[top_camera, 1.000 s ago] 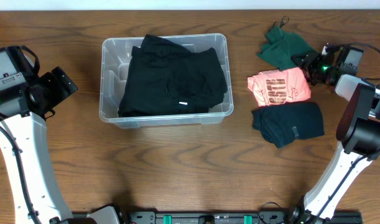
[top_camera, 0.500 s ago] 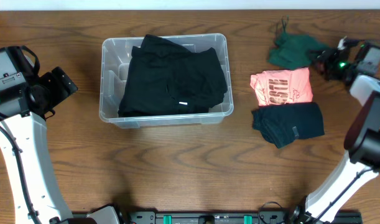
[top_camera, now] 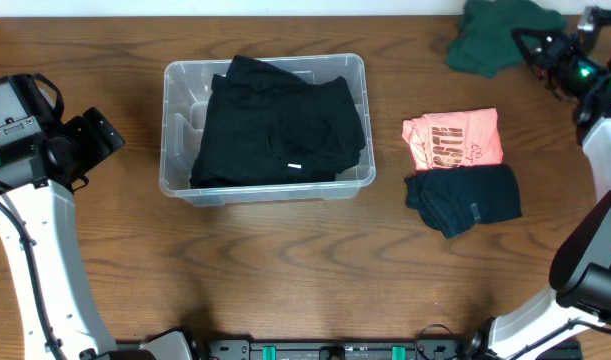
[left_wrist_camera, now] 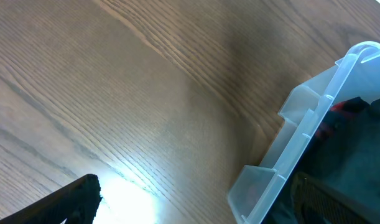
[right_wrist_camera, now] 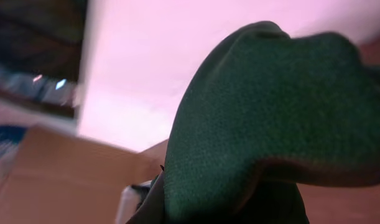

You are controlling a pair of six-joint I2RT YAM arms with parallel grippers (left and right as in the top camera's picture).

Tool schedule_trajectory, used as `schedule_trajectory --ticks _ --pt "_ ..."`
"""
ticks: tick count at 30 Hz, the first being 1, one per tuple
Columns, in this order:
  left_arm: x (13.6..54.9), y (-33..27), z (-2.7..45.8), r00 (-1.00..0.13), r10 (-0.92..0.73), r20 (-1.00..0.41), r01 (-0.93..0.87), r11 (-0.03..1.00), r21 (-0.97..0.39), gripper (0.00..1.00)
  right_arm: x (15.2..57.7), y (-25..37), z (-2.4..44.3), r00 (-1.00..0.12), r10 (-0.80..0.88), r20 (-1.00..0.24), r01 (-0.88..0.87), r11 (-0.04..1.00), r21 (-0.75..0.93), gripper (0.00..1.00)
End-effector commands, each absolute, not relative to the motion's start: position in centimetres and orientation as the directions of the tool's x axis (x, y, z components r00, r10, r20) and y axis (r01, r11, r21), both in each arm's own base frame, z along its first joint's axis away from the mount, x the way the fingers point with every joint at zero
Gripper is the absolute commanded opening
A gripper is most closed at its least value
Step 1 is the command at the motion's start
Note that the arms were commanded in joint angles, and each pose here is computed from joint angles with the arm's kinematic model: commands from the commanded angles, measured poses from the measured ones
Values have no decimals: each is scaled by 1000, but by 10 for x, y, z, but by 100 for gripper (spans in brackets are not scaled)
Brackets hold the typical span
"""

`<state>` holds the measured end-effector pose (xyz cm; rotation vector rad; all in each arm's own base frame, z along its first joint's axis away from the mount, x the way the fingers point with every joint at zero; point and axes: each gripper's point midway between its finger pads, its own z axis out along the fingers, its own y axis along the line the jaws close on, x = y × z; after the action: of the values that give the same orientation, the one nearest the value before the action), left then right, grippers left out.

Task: Pack container
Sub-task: 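Carry the dark green shirt into the container and release it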

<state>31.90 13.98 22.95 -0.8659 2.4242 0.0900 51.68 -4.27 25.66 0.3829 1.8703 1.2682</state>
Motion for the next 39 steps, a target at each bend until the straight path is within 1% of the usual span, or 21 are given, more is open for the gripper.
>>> schedule_trajectory --ticks 1,4,7,10,15,21,25,28,37,39 --pt "319 143 230 -626 -573 -529 -616 779 -115 98 491 30 308 -723 509 -466 -346 317 883 1" --pt "319 143 230 -626 -573 -529 -616 779 -115 98 479 87 327 -754 410 -513 -445 256 858 1" --pt "319 143 230 -626 -573 -529 -616 779 -115 98 466 147 333 -780 323 -537 -498 201 844 1" --pt "319 143 230 -626 -573 -529 -616 779 -115 98 448 214 333 -767 237 -597 -572 171 802 1" --pt "319 143 230 -626 -573 -529 -616 779 -115 98 413 306 322 -731 138 -668 -651 154 744 1" --pt "319 143 230 -626 -573 -529 -616 779 -115 98 376 387 283 -674 27 -738 -720 197 665 1" --pt "319 143 230 -626 -573 -529 -616 779 -115 98 369 416 253 -683 2 -730 -708 243 663 1" --pt "319 143 230 -626 -573 -529 -616 779 -115 98 374 424 228 -682 -12 -731 -701 295 650 1" --pt "319 143 230 -626 -573 -529 -616 779 -115 98 392 427 131 -773 -63 -631 -601 390 697 1" --pt "319 143 230 -626 -573 -529 -616 779 -115 98 392 424 111 -807 -75 -586 -559 418 717 1"
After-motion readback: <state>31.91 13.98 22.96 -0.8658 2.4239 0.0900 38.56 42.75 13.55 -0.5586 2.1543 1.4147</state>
